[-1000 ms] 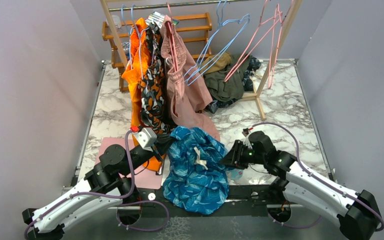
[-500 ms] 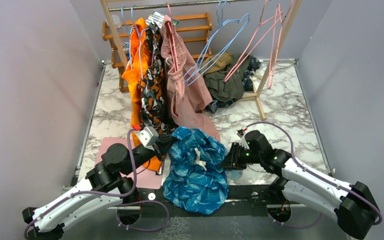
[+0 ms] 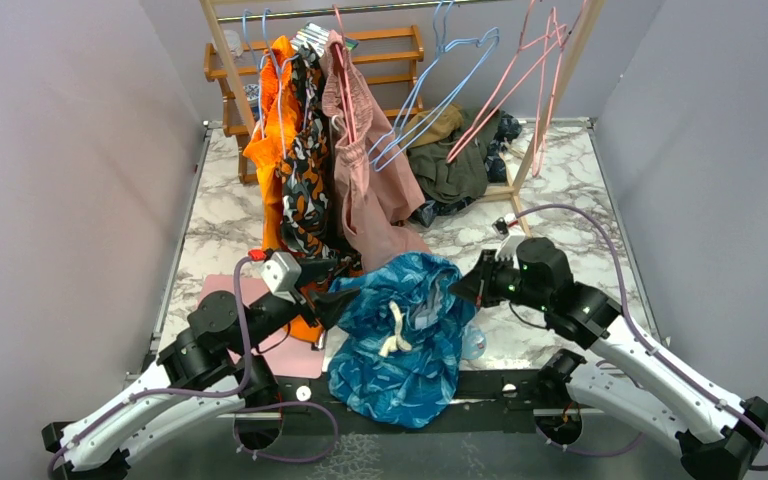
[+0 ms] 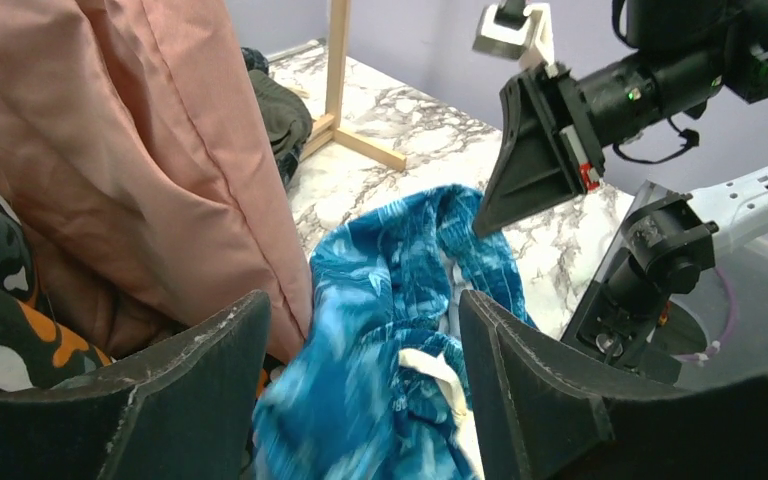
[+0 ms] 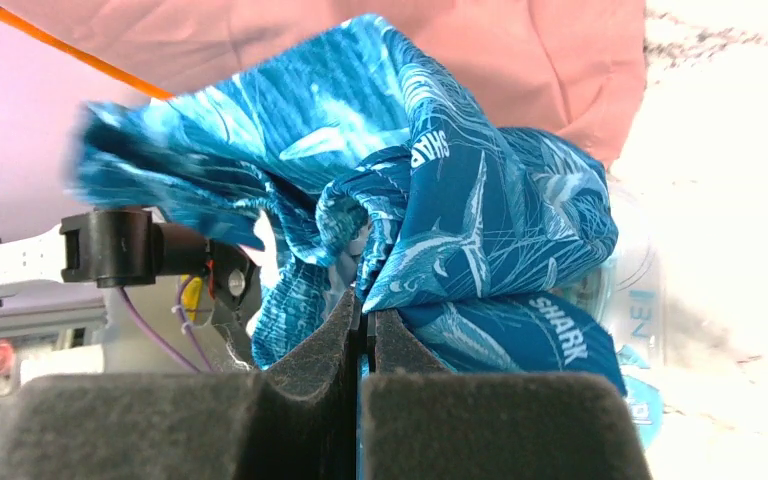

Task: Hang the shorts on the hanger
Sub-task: Adjust the shorts at the center of the board.

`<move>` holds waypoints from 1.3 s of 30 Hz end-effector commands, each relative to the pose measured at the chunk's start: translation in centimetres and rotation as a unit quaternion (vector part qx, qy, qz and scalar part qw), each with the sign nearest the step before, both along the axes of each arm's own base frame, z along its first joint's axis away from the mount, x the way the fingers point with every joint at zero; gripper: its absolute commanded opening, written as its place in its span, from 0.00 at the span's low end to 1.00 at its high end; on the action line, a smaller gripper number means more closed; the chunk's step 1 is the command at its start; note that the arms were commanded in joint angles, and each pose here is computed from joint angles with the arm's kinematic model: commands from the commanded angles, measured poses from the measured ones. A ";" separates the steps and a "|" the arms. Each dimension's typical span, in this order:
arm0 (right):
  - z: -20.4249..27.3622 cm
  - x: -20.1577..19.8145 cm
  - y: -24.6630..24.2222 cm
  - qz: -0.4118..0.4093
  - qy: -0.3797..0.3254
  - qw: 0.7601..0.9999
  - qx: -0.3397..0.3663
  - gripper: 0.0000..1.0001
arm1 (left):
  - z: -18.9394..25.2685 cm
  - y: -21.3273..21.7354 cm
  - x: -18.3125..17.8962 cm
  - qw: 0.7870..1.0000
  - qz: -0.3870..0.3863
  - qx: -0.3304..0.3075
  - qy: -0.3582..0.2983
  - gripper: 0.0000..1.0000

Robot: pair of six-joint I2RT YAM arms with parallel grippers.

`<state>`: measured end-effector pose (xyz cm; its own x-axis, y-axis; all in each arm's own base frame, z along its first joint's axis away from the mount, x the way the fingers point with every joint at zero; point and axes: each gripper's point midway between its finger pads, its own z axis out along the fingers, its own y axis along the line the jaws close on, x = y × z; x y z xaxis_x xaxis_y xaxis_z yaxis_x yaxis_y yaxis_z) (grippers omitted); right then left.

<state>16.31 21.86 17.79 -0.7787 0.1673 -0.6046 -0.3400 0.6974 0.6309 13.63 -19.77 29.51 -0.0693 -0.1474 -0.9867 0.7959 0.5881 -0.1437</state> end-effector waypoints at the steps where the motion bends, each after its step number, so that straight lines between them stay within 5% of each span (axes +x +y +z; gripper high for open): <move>1: 0.8 1.4 -2.2 -0.015 -0.067 0.995 -0.071 0.01 | 0.4 0.9 -0.1 0.999 0.016 -0.016 0.025 0.71; 11: 0.8 1.6 -2.3 0.005 -0.090 0.992 -0.093 0.01 | -3.7 -2.3 -0.1 0.985 -0.006 0.040 0.167 0.70; 17: 0.3 1.4 -2.5 0.003 -0.086 0.992 -0.095 0.01 | -8.5 -2.9 0.2 0.949 0.046 0.053 0.307 0.68; 22: 0.7 1.3 -2.7 0.002 -0.088 0.992 -0.094 0.01 | -12.2 0.3 0.6 0.905 0.162 0.063 0.389 0.63; 31: 1.8 -0.1 -3.2 0.023 -0.054 0.992 -0.113 0.01 | -16.7 3.9 1.2 0.853 0.285 0.021 0.436 0.61; 39: 2.4 -2.0 -3.5 0.053 -0.007 0.990 -0.132 0.01 | -17.7 3.2 2.6 0.845 0.316 0.040 0.430 0.61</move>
<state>15.87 18.71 19.95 -0.7394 -0.0246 -0.6728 -0.4151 0.8034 0.4268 14.81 -16.31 11.44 -0.7348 -0.3119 -0.6023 -0.0055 0.8907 -0.4546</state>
